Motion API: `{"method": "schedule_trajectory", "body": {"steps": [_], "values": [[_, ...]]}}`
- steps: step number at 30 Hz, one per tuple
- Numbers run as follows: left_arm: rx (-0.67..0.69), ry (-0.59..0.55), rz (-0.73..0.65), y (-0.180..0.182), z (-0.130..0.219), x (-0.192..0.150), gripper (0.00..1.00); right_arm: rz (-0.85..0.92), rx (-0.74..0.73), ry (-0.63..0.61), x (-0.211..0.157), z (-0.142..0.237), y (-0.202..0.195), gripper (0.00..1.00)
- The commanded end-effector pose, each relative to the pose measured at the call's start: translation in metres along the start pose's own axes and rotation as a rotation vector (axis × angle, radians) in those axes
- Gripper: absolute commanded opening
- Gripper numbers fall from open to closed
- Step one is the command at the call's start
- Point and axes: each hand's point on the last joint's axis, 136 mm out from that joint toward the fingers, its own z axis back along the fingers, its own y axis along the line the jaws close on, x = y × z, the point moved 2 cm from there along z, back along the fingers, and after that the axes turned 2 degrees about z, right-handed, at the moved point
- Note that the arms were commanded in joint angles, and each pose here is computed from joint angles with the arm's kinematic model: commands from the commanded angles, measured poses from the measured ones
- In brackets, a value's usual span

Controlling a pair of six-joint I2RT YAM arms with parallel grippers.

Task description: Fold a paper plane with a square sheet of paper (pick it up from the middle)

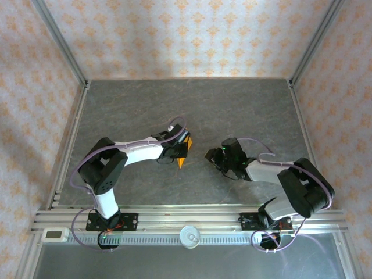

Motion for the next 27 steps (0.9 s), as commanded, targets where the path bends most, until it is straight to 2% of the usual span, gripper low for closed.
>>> {"method": "schedule_trajectory", "body": {"steps": [1, 18, 27], "values": [[0.062, 0.02, -0.031, 0.006, -0.002, -0.003, 0.06, -0.006, -0.012, -0.04, 0.007, 0.004, -0.003, 0.38], [0.103, 0.047, -0.047, 0.014, -0.011, -0.009, 0.13, -0.016, -0.01, -0.025, 0.005, 0.0, -0.004, 0.39], [0.141, 0.069, -0.039, 0.027, -0.018, -0.024, 0.18, -0.014, -0.01, -0.027, 0.005, 0.001, -0.004, 0.39]]}}
